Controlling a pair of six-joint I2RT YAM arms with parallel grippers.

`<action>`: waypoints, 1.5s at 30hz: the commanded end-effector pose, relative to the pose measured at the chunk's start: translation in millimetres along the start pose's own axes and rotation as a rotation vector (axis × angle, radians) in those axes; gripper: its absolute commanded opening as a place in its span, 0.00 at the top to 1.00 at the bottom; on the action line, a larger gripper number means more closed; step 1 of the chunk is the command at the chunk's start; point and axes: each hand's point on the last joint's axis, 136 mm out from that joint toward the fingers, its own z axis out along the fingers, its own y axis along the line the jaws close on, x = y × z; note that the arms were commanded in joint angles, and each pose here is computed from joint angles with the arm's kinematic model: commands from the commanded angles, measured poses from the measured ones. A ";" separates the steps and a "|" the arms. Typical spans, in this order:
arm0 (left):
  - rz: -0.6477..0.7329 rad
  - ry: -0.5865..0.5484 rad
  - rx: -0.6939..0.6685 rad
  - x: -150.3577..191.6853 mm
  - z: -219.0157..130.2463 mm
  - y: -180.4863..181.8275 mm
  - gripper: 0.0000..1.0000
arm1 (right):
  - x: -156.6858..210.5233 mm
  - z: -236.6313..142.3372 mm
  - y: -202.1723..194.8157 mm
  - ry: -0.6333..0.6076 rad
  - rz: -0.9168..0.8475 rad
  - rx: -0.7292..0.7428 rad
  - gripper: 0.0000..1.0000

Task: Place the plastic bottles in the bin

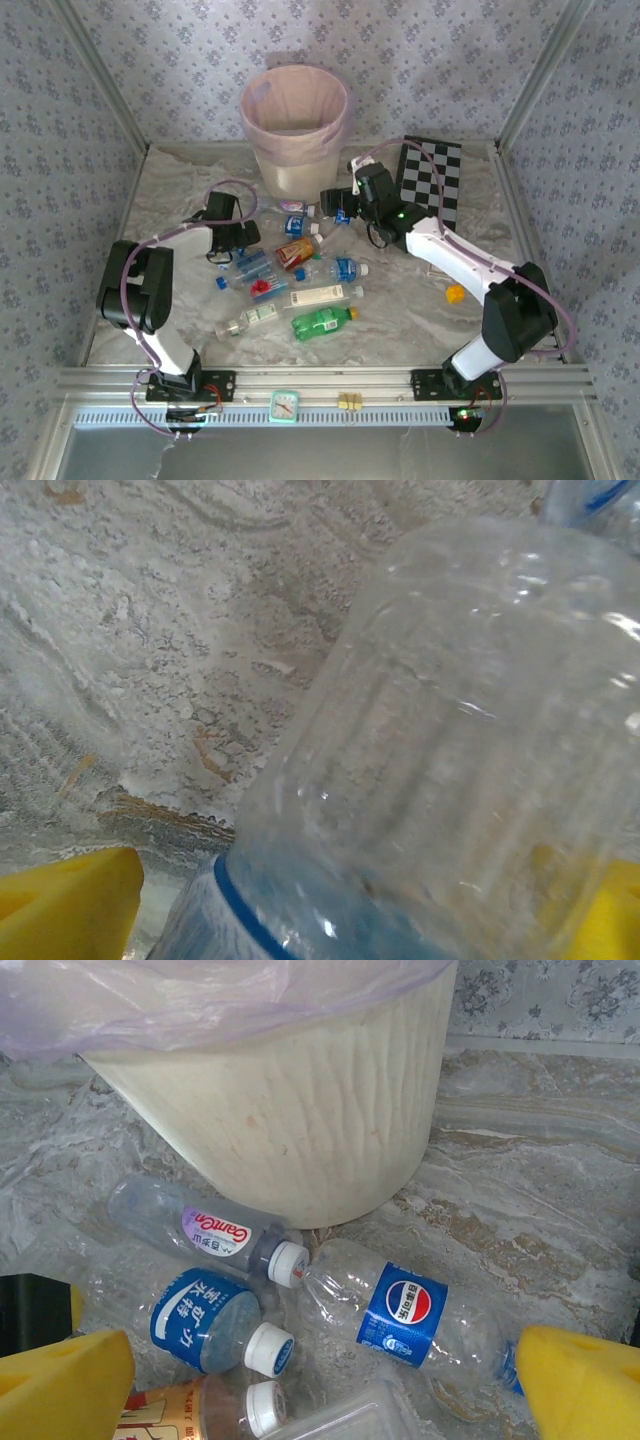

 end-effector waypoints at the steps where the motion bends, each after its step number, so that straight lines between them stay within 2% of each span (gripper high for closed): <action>1: 0.007 0.000 -0.021 -5.5 1.4 2.2 0.05 | -6.4 1.6 -2.5 -0.016 0.016 0.024 0.00; 15: 0.008 -0.038 -0.068 -8.0 -1.0 12.8 0.32 | -6.4 0.4 -4.1 -0.015 0.010 0.043 0.00; 19: 0.006 -0.079 -0.086 -15.4 -10.5 16.6 0.39 | -6.1 -0.8 -4.3 -0.016 0.007 0.045 0.00; 23: 0.001 -0.155 -0.101 -28.1 -32.8 20.7 0.41 | -4.8 -3.1 -5.3 -0.017 0.005 0.049 0.00; 28: -0.022 -0.293 -0.042 -51.7 -81.8 13.9 0.41 | -8.0 -7.6 -6.0 -0.031 0.009 0.051 0.00; 29: -0.028 -0.328 -0.022 -57.3 -94.8 11.8 0.41 | 7.4 -4.6 -11.1 -0.001 0.003 0.064 0.00; 33: -0.049 -0.468 0.076 -79.7 -145.8 -0.6 0.41 | 12.4 -6.3 -15.6 0.000 0.001 0.078 0.00; 45: -0.050 -0.877 0.485 -157.7 -307.4 -65.7 0.42 | 28.5 -5.2 -29.0 0.009 -0.002 0.109 0.00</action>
